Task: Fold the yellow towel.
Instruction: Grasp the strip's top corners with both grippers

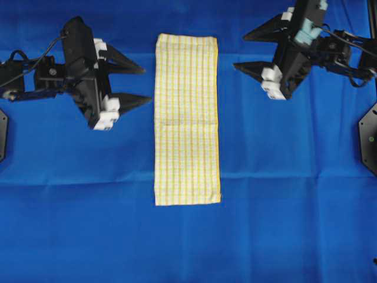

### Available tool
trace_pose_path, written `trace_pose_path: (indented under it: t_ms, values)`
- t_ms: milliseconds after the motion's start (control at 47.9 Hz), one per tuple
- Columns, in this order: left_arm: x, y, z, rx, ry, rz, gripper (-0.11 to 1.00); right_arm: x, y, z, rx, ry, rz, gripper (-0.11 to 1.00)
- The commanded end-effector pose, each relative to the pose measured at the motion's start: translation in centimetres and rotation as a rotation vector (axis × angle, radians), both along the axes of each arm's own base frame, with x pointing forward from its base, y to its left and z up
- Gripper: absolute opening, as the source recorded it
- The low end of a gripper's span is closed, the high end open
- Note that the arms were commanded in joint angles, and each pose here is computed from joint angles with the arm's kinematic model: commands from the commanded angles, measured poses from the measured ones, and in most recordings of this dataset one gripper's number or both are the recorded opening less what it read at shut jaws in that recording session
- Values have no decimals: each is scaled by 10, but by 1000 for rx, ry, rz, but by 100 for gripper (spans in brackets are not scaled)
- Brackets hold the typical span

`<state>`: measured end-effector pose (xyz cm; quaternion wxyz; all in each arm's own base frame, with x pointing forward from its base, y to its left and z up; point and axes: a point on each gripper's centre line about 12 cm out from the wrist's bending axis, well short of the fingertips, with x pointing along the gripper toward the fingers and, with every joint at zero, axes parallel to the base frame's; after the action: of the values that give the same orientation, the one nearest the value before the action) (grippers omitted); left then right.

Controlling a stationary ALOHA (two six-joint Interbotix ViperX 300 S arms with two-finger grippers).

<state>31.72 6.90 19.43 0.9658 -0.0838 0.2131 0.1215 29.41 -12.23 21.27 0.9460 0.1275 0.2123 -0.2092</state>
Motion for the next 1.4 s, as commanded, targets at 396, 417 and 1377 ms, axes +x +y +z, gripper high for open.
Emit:
trace_pose_path:
  t_ms: [396, 417, 1377]
  values:
    - [19, 93, -57, -5, 46, 237, 82, 45, -73, -59, 120, 71, -186, 78]
    - [19, 96, -59, -7, 50, 243, 82, 47, -76, -64, 126, 75, -194, 78]
    - [29, 139, -122, -22, 86, 334, 41, 65, -81, -125, 267, 116, -298, 55]
